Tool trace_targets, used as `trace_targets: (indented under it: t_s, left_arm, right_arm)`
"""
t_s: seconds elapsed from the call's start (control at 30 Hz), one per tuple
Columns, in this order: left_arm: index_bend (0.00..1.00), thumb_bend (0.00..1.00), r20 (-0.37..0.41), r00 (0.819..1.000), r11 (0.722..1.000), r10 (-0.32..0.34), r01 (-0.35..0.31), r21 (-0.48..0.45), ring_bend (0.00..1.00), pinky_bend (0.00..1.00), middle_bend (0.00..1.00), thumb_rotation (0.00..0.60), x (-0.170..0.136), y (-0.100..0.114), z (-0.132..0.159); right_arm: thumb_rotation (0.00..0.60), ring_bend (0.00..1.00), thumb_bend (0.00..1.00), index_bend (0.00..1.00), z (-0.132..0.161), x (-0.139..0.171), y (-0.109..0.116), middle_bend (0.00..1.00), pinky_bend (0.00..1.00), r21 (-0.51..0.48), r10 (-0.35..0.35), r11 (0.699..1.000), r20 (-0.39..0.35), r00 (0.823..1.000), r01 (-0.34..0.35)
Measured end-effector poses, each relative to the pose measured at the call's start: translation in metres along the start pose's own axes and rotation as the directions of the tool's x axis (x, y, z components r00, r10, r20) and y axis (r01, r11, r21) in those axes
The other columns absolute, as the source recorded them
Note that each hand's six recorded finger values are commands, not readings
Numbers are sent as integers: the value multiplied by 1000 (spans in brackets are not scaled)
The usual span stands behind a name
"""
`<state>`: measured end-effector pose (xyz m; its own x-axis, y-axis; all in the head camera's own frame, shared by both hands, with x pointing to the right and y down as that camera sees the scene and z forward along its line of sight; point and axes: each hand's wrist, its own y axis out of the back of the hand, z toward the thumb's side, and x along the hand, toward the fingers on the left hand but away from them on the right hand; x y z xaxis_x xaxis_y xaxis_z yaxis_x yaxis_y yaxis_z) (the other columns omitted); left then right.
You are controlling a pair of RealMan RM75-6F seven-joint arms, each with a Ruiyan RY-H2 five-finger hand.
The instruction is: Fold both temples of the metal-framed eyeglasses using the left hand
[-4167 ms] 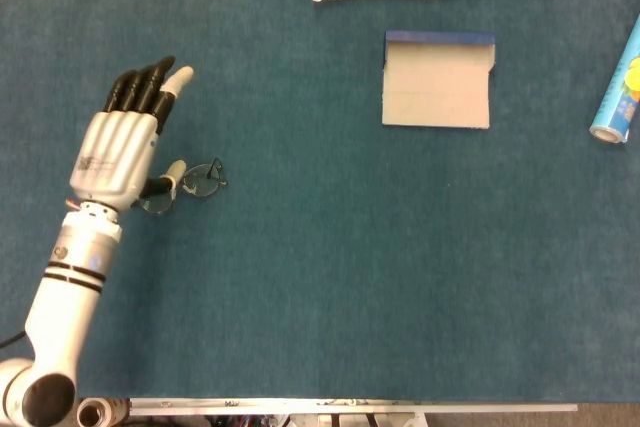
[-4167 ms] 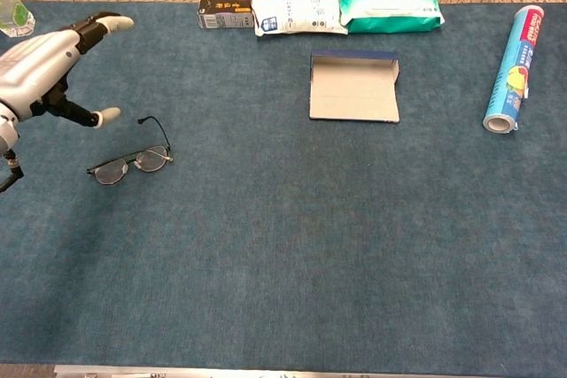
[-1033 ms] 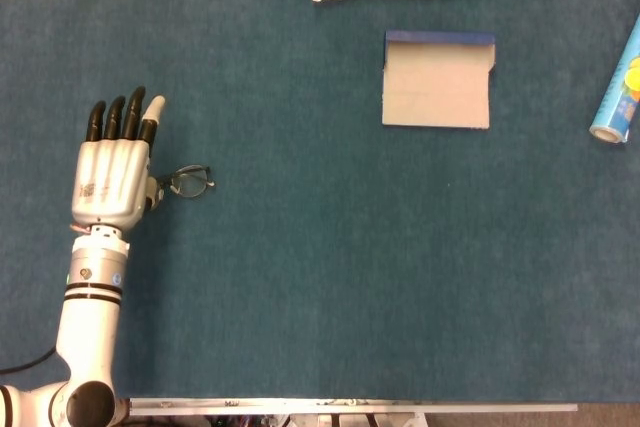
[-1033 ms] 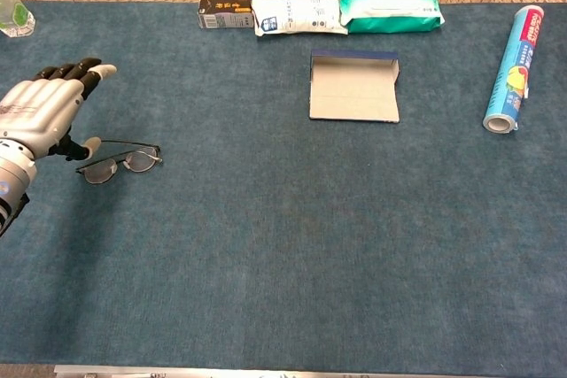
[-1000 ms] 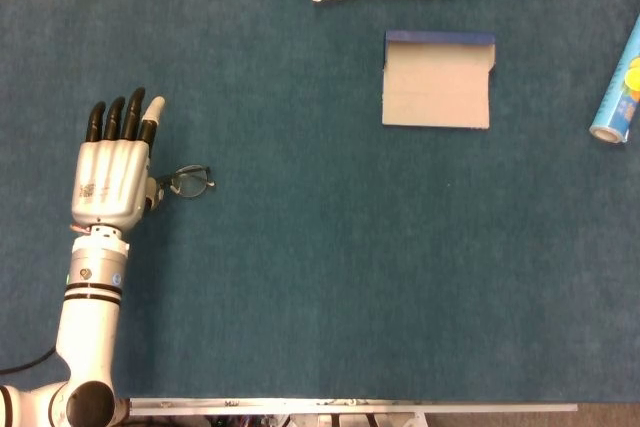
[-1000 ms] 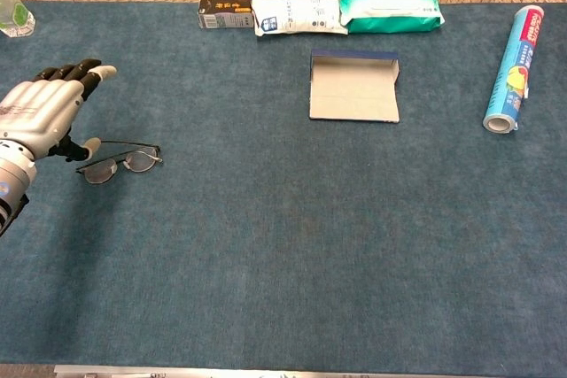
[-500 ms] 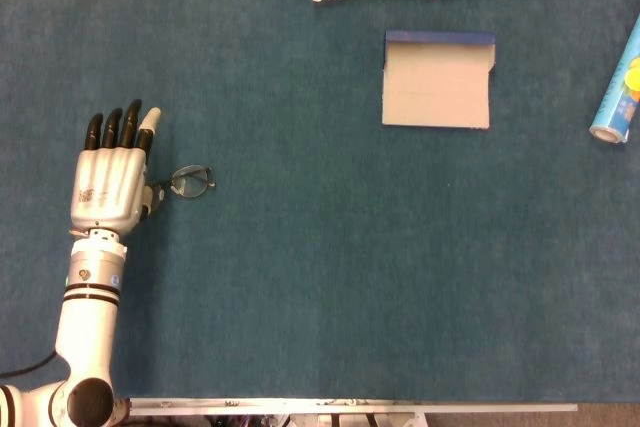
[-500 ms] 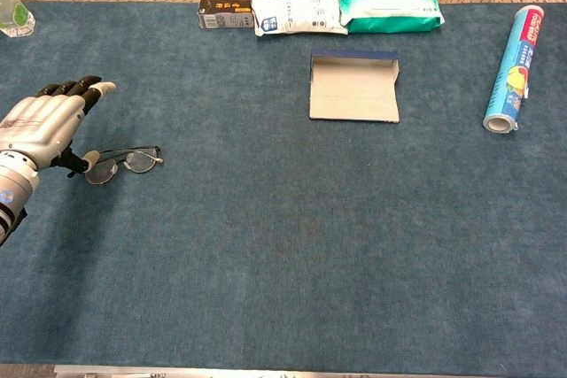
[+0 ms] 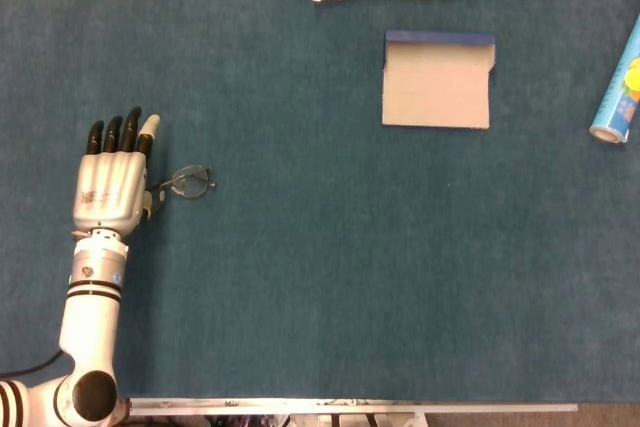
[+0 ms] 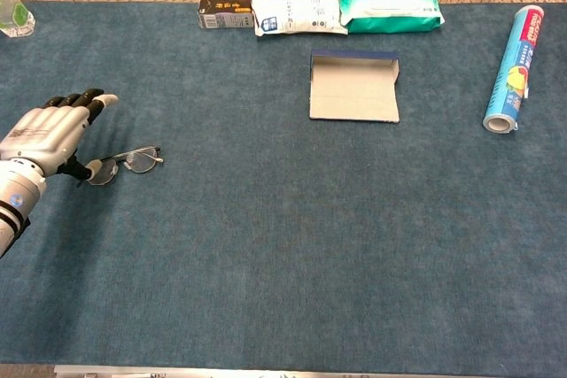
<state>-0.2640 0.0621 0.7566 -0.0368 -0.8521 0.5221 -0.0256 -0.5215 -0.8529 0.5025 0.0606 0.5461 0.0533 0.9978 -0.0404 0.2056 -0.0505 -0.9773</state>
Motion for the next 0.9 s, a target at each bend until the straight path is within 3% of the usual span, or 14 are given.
trace_targets:
  t_s: [0.47, 0.9]
  left_arm:
    - [0, 337, -2, 1000, 1000, -26, 26, -13, 0, 16, 0, 600, 3, -11, 1]
    - [0, 336, 60, 997, 998, 37, -34, -46, 0, 16, 0, 600, -12, 16, 17]
  right_arm:
    - [600, 466, 160, 607, 0, 0, 0, 547, 517, 0, 0, 1000, 0, 1000, 0]
    - [600, 466, 159, 607, 1, 1, -1, 548, 517, 0, 5, 1000, -4, 1000, -5]
